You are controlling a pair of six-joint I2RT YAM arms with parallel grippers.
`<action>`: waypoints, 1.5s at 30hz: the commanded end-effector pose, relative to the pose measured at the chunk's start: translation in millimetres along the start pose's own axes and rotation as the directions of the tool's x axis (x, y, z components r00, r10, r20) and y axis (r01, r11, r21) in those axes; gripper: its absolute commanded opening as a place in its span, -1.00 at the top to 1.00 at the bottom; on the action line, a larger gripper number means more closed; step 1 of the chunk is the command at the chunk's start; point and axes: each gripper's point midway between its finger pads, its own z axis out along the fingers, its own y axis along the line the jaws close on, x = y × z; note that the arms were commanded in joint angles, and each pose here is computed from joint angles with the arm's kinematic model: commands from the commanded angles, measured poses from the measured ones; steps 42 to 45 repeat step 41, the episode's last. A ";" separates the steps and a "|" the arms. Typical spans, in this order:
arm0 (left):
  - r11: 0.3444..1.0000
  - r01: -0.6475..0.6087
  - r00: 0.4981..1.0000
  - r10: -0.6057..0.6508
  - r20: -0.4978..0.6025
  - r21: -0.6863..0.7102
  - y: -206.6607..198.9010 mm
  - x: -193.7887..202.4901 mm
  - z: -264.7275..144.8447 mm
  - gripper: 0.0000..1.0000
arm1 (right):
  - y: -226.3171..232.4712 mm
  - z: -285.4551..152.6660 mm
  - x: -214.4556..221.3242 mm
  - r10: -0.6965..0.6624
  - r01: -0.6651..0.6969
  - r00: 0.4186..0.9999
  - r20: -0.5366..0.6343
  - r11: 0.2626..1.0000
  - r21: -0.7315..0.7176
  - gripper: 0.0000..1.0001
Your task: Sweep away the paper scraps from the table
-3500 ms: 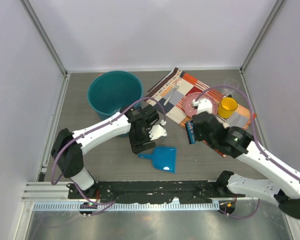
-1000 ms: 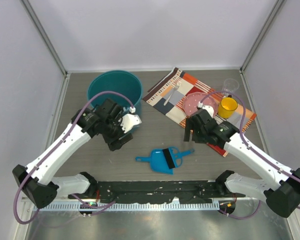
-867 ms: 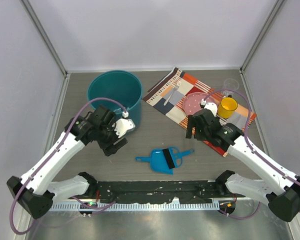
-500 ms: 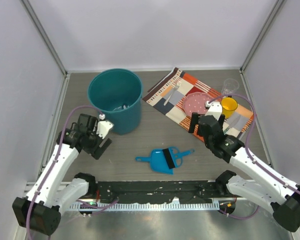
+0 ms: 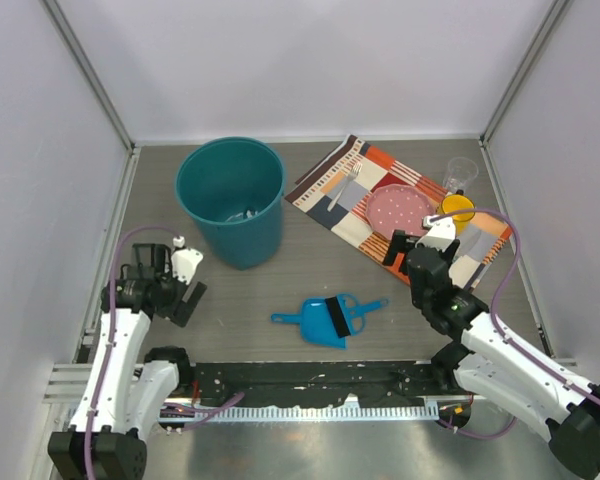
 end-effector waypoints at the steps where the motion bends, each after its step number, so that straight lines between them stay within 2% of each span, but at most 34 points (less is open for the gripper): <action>1: 0.992 0.105 0.994 -0.105 0.007 -0.075 22.7 -0.5 18.7 -0.82 | -0.7 3.3 -21.0 0.043 -0.045 0.996 0.083 0.999 0.021 -0.93; 2: 0.987 0.139 0.990 -0.139 0.017 -0.082 26.9 -3.3 20.1 -0.82 | -0.5 3.8 -18.8 0.037 -0.038 0.996 0.076 0.999 0.020 -0.93; 5: 0.952 0.285 0.953 -0.268 0.138 -0.114 51.5 -25.0 19.2 -0.82 | -12.1 5.2 -13.9 0.029 -0.036 0.996 0.085 0.996 0.081 -0.93; 8: 0.906 0.390 0.897 -0.334 0.289 -0.164 78.7 -46.0 12.2 -0.87 | -20.1 7.1 -16.5 0.085 -0.102 0.988 0.131 0.986 0.131 -0.93; 11: 0.880 0.453 0.843 -0.371 0.391 -0.141 88.5 -65.0 13.4 -0.98 | -24.3 8.9 -11.3 0.091 -0.113 0.985 0.143 0.982 0.149 -0.94; 12: 0.859 0.498 0.814 -0.415 0.406 -0.120 88.4 -67.6 18.1 -0.99 | -24.6 9.4 -10.5 0.096 -0.118 0.984 0.147 0.981 0.151 -0.93; 14: 0.843 0.521 0.800 -0.426 0.422 -0.136 95.3 -69.8 21.1 -0.99 | -26.4 9.7 -6.3 0.099 -0.122 0.984 0.146 0.980 0.156 -0.93; 17: 0.785 0.596 0.754 -0.476 0.453 -0.167 105.6 -66.9 26.1 -0.99 | -26.5 8.7 -6.0 0.125 -0.148 0.979 0.160 0.978 0.144 -0.93; 21: 0.777 0.618 0.725 -0.506 0.467 -0.118 96.9 -67.0 35.6 -0.99 | -29.0 5.9 -10.5 0.142 -0.169 0.971 0.191 0.976 0.136 -0.93; 22: 0.756 0.648 0.694 -0.536 0.481 -0.094 96.0 -70.1 35.8 -0.99 | -30.6 5.6 -8.9 0.140 -0.168 0.971 0.192 0.976 0.137 -0.94; 24: 0.757 0.650 0.681 -0.540 0.494 -0.069 94.6 -74.6 36.7 -0.99 | -30.6 4.0 -11.1 0.151 -0.179 0.967 0.204 0.975 0.129 -0.93; 29: 0.633 0.766 0.574 -0.597 0.560 -0.111 115.5 -71.3 35.5 -0.99 | -29.6 5.3 -6.0 0.139 -0.164 0.971 0.193 0.979 0.122 -0.93; 37: 0.638 0.764 0.565 -0.591 0.576 -0.095 114.7 -74.4 36.0 -0.99 | -28.2 10.9 2.8 0.111 -0.134 0.982 0.153 0.980 0.148 -0.85; 45: 0.634 0.767 0.565 -0.594 0.572 -0.099 115.0 -73.5 37.0 -0.99 | -28.6 11.2 1.6 0.125 -0.149 0.982 0.144 0.974 0.168 -0.86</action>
